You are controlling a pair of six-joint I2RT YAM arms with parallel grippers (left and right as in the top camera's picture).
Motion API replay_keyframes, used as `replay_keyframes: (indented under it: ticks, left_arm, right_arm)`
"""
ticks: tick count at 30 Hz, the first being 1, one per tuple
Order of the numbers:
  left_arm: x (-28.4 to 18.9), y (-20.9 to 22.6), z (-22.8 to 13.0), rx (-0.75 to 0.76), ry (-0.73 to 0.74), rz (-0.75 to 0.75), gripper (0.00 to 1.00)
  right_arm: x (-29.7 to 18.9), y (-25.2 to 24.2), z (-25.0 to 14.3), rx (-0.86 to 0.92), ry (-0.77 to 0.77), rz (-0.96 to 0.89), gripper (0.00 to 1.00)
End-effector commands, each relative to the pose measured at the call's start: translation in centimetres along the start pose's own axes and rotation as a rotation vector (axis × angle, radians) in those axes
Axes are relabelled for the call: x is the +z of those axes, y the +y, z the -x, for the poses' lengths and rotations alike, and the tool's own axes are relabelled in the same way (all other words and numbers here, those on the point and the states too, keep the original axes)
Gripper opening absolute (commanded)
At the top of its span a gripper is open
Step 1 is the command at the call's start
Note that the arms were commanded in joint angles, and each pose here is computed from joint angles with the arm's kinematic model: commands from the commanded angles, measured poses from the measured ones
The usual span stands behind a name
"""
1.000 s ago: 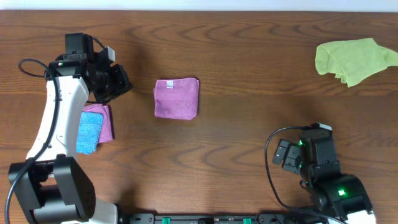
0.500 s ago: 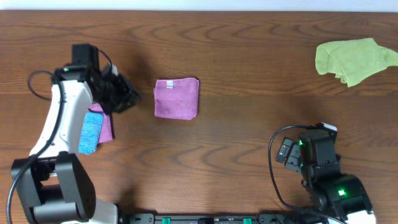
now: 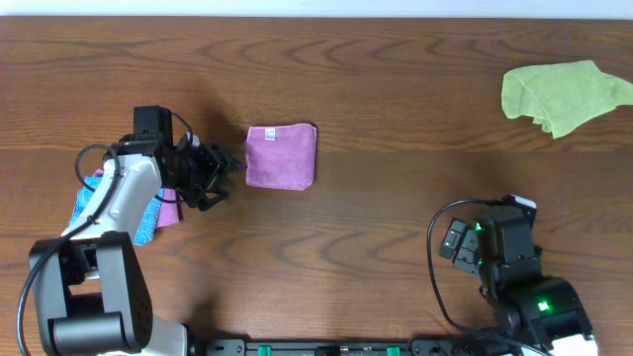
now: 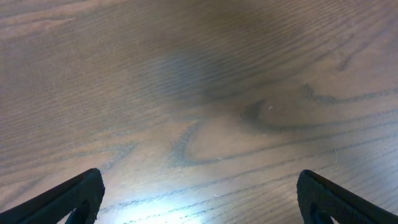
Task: Fold the cloth
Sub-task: 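Reach the left gripper to the folded purple square and grasp its edge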
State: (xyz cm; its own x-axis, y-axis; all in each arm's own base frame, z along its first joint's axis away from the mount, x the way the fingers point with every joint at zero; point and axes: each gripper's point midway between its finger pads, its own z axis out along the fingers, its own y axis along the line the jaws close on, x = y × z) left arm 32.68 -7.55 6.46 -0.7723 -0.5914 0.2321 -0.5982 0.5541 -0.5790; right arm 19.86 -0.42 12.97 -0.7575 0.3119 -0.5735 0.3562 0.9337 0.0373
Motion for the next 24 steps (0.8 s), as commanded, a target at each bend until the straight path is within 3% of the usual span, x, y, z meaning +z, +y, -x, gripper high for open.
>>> replay_keyframes:
  ticks: [1,8,14,20,24]
  left_arm:
    - [0.0,-0.2,-0.3,-0.019,0.006,-0.007,0.8]
    - [0.8,-1.0,0.2,-0.042,-0.045,0.006,0.86]
    - [2.4,-2.7,-0.4,0.03,-0.087,0.023,0.93]
    - [3.2,-2.4,-0.8,0.059,-0.114,0.077,0.96]
    - [3.7,-0.2,-0.9,0.001,-0.127,0.134,0.98]
  right_arm:
    - [0.1,-0.5,0.0,0.024,-0.008,-0.02,0.99]
    - [0.1,-0.5,0.0,0.024,-0.008,-0.02,0.99]
    - [0.1,-0.5,0.0,0.024,-0.008,-0.02,0.99]
    - [0.1,-0.5,0.0,0.024,-0.008,-0.02,0.99]
    - [0.1,-0.5,0.0,0.024,-0.008,-0.02,0.99]
